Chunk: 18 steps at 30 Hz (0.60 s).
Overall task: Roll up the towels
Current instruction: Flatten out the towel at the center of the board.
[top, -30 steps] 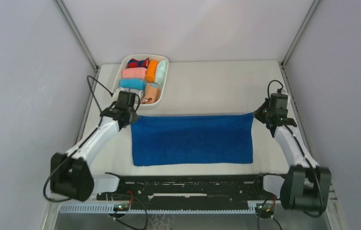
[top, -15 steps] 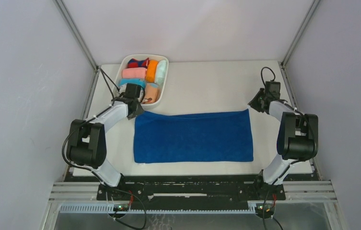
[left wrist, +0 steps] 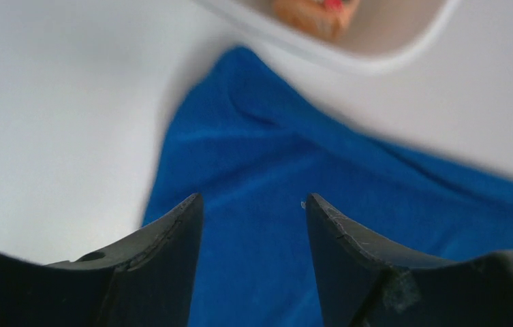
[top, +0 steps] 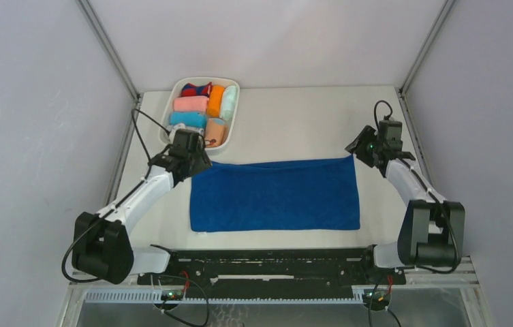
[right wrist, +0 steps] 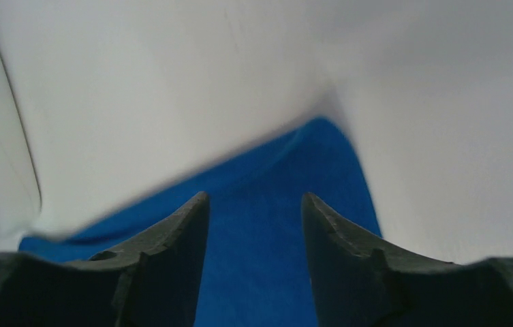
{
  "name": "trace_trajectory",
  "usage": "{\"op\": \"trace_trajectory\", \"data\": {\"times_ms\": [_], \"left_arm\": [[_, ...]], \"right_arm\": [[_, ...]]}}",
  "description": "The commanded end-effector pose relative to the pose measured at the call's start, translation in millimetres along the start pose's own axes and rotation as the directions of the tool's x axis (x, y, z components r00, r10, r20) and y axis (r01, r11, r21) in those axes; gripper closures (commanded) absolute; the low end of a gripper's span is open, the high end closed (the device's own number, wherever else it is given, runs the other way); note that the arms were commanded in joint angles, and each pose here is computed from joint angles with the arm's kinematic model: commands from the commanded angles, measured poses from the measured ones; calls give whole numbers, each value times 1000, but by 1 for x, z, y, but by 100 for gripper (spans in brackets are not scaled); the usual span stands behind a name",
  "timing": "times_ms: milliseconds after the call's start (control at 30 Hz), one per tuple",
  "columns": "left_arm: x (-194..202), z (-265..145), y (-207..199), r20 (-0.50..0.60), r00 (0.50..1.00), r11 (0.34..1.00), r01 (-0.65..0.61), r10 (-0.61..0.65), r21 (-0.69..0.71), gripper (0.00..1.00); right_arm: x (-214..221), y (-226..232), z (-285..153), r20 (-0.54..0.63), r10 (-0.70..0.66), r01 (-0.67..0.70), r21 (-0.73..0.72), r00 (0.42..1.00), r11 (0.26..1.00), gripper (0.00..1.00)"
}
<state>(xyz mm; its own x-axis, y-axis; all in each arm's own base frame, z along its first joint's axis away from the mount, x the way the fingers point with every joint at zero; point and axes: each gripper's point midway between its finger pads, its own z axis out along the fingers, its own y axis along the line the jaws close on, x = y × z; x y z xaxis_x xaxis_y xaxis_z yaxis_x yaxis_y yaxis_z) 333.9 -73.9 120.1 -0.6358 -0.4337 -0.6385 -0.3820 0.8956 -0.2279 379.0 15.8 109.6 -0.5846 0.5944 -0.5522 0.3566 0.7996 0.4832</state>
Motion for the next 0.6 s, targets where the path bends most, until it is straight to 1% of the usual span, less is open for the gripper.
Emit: {"op": "trace_trajectory", "data": {"times_ms": [0,233,333,367,433,567], "left_arm": [[62,-15,-7,-151,988,995,-27,41,92,38],[129,-12,14,-295,955,995,-18,46,98,37],[150,-12,26,-345,938,996,0,29,84,36],[157,-13,29,-364,931,997,8,21,79,36],[172,-15,39,-397,918,998,24,1,59,36],[200,-21,56,-463,885,998,66,-50,18,36]], "right_arm": [[43,-3,-23,-90,-1,-1,-20,996,1000,46],[101,-25,-41,-218,20,-20,1,976,1000,43],[128,-41,-44,-287,55,-43,48,956,998,41],[137,-46,-46,-307,70,-52,67,949,996,39],[153,-56,-49,-338,99,-71,95,936,993,36],[182,-77,-59,-393,164,-102,175,905,979,33]]}}
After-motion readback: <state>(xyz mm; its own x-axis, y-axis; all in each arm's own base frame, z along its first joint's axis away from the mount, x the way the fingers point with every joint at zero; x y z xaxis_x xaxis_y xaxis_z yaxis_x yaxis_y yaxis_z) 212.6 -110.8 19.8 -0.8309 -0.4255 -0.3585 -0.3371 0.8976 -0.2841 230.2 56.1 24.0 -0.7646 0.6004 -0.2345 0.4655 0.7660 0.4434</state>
